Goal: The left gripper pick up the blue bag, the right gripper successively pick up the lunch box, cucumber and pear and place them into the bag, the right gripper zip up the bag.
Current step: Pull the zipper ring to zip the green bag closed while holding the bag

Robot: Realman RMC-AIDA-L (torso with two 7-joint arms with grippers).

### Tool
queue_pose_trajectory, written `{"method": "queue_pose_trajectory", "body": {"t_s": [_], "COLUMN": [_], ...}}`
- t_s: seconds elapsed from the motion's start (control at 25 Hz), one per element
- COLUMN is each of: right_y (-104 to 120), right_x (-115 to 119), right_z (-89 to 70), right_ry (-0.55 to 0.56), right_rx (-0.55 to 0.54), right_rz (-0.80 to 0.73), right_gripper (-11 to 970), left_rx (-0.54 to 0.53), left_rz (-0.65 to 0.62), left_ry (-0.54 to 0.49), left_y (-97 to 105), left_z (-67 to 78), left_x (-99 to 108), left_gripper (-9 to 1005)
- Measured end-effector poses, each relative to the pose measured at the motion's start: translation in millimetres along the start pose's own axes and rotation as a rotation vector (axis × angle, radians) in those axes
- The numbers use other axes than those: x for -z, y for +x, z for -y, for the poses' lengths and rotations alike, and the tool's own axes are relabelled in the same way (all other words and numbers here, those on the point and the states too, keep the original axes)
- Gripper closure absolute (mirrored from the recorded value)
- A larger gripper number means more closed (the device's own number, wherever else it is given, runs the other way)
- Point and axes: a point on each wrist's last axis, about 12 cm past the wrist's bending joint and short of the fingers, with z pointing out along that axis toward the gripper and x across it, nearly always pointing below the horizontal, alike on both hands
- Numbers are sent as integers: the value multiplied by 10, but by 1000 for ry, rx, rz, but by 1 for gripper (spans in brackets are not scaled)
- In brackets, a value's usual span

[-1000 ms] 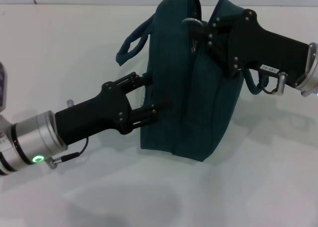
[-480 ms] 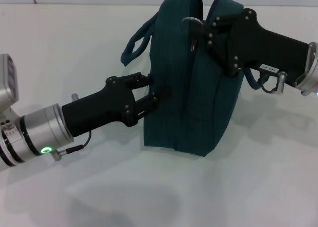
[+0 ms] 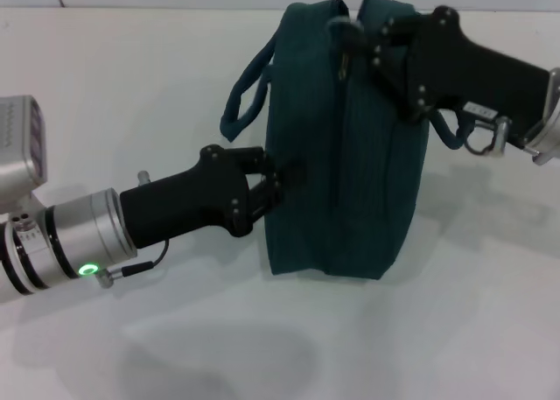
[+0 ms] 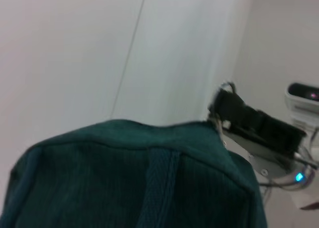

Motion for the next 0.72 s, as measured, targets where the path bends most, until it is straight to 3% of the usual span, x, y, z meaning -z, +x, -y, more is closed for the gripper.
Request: {"method": "queue_pose_trajectory", "body": {"t_s": [0.4,0.72], "right_y": [-25,48], "right_x": [28,109], "right_z": [47,169], "right_ry": [46,155], "right_rx": [-112,-310], "right_rz": [27,-25], "right_gripper": [955,956], "left_rx": [-17,-38], "left_rz": [-68,-107], "left_ry": [36,92], "left_y": [75,123], "left_z": [42,109], "left_x": [24,65], "left_gripper": [912,928]}}
